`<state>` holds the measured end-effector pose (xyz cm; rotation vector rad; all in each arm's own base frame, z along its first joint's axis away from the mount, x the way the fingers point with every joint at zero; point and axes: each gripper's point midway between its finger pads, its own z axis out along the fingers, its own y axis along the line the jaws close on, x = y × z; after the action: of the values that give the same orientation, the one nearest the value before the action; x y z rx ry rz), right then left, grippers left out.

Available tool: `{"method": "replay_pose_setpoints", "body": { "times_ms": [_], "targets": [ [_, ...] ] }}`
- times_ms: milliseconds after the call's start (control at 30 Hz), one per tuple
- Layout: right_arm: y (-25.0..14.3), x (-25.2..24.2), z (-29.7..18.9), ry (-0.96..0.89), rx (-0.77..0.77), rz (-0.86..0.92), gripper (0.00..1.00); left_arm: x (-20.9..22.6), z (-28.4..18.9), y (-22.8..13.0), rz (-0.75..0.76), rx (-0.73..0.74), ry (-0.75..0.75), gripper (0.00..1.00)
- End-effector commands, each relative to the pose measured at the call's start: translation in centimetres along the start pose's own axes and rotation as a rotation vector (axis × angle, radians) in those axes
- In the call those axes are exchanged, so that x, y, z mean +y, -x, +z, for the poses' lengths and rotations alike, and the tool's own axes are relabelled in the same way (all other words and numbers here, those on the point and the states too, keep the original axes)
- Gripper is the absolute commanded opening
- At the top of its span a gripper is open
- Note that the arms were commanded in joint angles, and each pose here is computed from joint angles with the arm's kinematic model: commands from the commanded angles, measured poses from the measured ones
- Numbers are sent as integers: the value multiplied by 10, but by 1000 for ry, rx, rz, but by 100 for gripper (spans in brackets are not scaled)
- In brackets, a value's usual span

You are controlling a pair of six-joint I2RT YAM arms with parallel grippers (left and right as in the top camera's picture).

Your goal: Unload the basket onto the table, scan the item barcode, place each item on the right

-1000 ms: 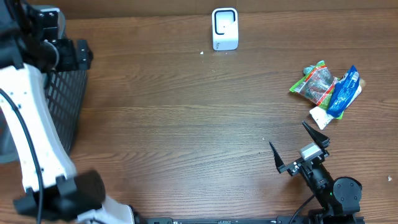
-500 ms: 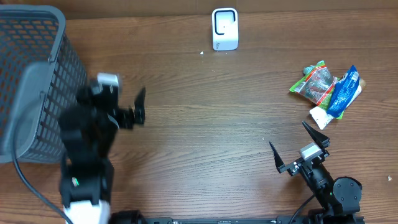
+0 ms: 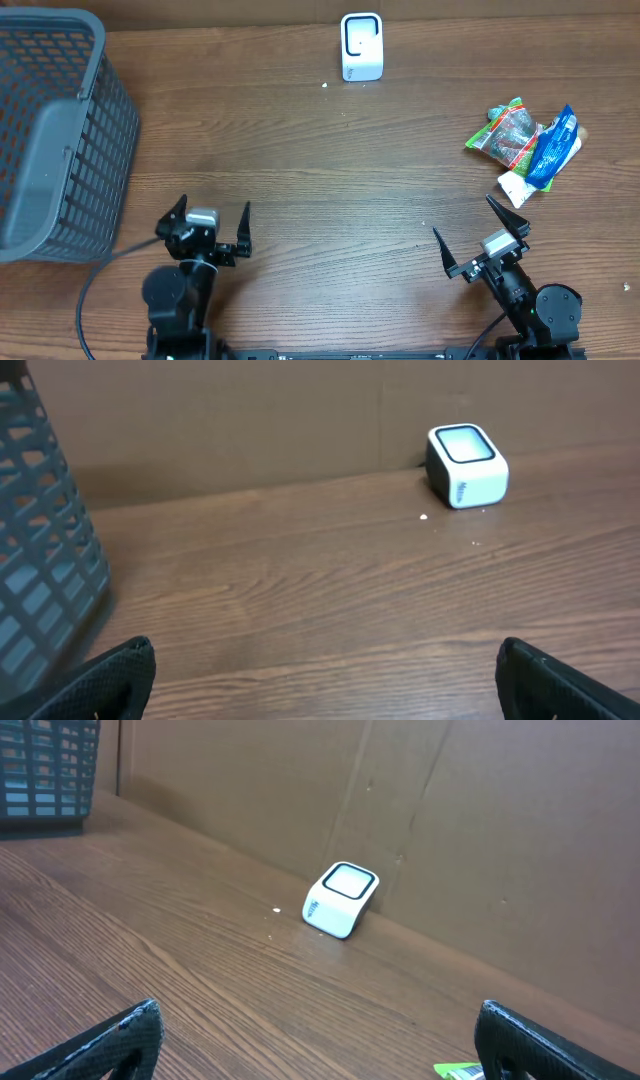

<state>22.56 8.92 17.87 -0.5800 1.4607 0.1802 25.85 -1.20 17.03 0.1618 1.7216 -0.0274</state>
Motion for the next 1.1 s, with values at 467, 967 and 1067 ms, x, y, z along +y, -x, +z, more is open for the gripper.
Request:
{"method": "replay_pose_setpoints", "body": {
  "times_ms": [467,967,1067],
  "targets": [
    [-2,1,0,0,-3,11,100,12,-18,1,190,-80,123,100],
    [-2,1,0,0,-3,11,100,10,-12,-16,239,-66,117,99],
    [-2,1,0,0,-3,11,100,10,-11,-16,239,-64,116,99]
  ]
}}
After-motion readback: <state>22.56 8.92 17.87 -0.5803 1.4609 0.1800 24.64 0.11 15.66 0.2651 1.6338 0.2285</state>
